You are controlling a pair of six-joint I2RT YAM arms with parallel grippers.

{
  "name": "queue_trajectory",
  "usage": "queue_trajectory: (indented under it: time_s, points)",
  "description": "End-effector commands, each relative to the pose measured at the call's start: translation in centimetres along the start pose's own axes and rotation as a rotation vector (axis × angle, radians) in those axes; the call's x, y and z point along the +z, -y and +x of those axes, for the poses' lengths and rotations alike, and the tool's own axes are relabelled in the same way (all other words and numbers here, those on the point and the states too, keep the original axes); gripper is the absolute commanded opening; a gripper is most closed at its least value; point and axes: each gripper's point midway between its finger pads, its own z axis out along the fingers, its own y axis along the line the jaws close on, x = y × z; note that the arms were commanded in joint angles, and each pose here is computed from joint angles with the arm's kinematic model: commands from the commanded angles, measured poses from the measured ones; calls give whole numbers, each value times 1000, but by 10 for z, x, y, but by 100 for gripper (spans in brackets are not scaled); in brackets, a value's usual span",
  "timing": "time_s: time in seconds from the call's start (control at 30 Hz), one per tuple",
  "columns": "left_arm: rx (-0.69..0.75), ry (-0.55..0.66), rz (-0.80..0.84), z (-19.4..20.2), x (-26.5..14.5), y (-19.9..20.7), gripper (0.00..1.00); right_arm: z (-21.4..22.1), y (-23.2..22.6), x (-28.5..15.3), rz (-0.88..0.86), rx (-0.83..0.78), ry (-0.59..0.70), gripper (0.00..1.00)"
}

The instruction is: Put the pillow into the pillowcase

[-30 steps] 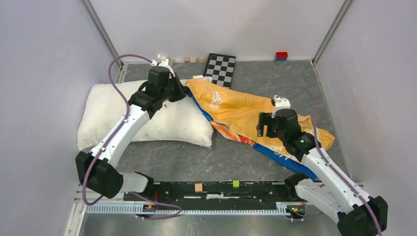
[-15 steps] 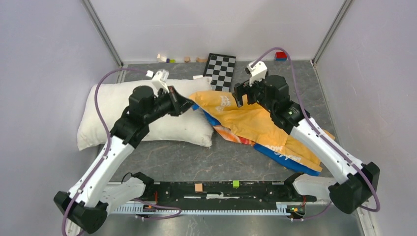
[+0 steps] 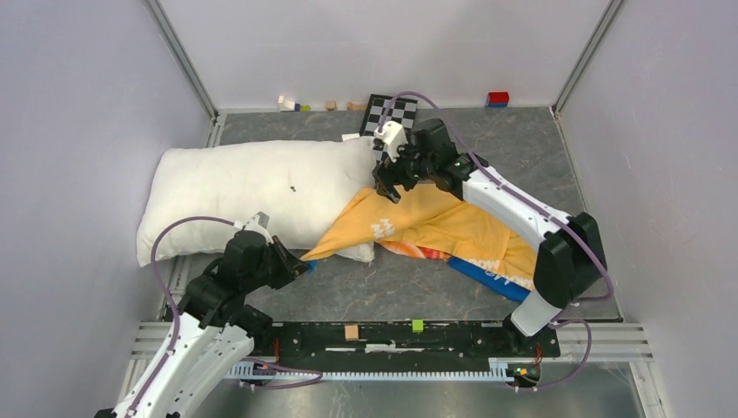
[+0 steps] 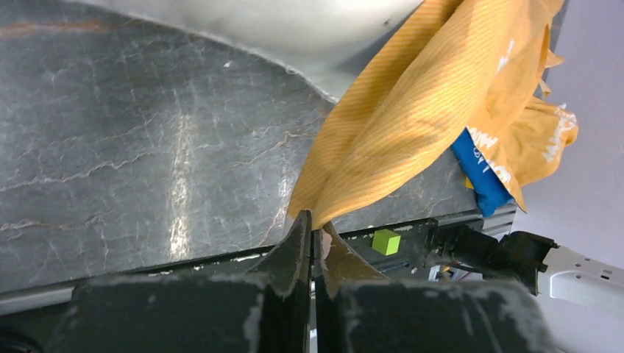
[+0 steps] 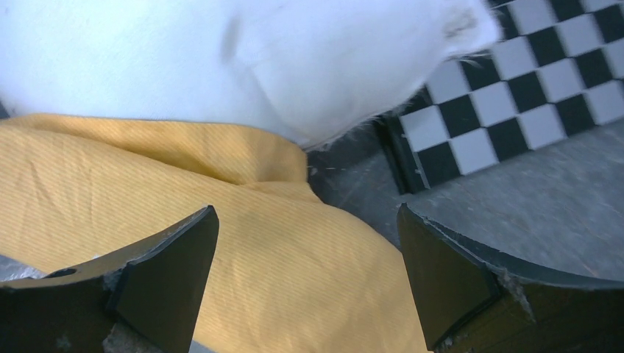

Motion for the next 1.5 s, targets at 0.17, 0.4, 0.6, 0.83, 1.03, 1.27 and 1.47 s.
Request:
queue_trajectory:
  time_s: [0.17, 0.4, 0.6, 0.83, 1.03, 1.27, 1.47]
  points:
    - [-46, 32, -94, -5, 0, -15, 2, 25, -67, 19, -309, -59, -54, 98]
    - [76, 73, 10, -41, -1, 36, 2, 60, -114, 19, -411, -85, -123, 98]
    - [145, 204, 148, -106, 3, 114, 2, 58, -126, 4, -430, -58, -46, 74]
    - [193, 254, 448, -154, 3, 222, 2, -2, -98, -16, -270, -51, 43, 0]
    - [243, 245, 604, -178, 6, 283, 6, -126, -13, -90, 161, 74, 214, 0]
    - [272, 240, 694, -172, 1, 312, 78, -208, 88, -205, 710, 319, 453, 0]
    - [294, 219, 622, -136, 16, 280, 90, -225, 99, -266, 842, 402, 660, 0]
